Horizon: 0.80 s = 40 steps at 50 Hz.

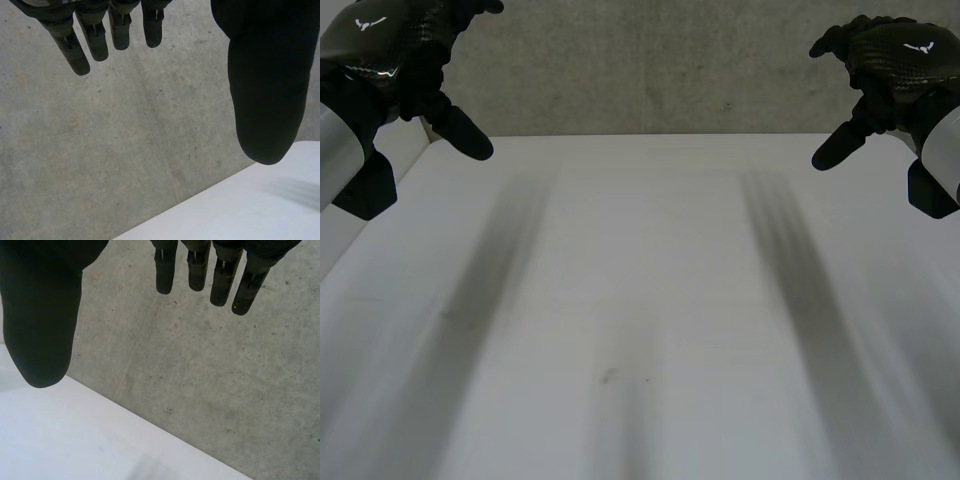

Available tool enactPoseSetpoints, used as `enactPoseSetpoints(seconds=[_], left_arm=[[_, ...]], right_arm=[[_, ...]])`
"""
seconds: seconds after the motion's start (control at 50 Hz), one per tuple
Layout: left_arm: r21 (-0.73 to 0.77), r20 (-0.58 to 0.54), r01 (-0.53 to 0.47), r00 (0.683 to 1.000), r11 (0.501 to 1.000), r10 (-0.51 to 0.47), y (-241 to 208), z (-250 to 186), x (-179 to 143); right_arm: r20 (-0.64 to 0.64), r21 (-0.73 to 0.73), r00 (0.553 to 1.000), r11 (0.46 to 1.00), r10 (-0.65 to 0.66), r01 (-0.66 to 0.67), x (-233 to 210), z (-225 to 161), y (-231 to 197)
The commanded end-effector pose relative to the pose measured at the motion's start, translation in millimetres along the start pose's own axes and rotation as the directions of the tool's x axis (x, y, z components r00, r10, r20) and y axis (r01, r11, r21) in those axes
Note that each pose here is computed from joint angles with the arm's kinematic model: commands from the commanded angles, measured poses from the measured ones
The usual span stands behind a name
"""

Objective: Fold the towel.

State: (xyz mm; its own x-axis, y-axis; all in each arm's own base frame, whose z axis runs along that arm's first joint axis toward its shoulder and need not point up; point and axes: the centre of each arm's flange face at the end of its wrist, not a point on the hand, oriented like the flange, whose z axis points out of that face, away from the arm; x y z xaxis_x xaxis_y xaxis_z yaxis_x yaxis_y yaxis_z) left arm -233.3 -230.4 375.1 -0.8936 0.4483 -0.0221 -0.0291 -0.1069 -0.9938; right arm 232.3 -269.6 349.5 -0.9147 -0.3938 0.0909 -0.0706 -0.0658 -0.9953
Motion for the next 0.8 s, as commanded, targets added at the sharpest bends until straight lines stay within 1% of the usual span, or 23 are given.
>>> enactPoseSetpoints(seconds=[0.02,0.54,0.7,0.76,0.8], left_arm=[[0.002,-0.001,0.001,1.000,1.000,-0.001,-0.4,0.2,0.1],[-0.001,-0.006,0.003,1.000,1.000,-0.003,1.5,0.3,1.2],[0.030,-0.005,-0.005,1.000,1.000,0.006,2.8,3.0,0.9],[0.037,-0.007,-0.006,1.000,0.999,0.007,3.1,3.7,0.9],[0.027,-0.007,-0.005,1.000,1.000,0.005,6.9,6.1,0.7]], right_arm=[[-0.003,0.021,1.000,1.000,-0.008,0.008,0.9,-0.9,-6.3],[-0.003,0.029,1.000,0.999,-0.018,0.018,0.5,-2.2,-8.9],[-0.002,0.021,1.000,1.000,-0.019,0.019,0.4,-1.5,-6.7],[-0.002,0.021,1.000,0.999,-0.026,0.027,0.4,-1.0,-6.4],[0.003,0.013,0.998,0.998,-0.061,0.061,-0.2,-0.6,-4.5]])
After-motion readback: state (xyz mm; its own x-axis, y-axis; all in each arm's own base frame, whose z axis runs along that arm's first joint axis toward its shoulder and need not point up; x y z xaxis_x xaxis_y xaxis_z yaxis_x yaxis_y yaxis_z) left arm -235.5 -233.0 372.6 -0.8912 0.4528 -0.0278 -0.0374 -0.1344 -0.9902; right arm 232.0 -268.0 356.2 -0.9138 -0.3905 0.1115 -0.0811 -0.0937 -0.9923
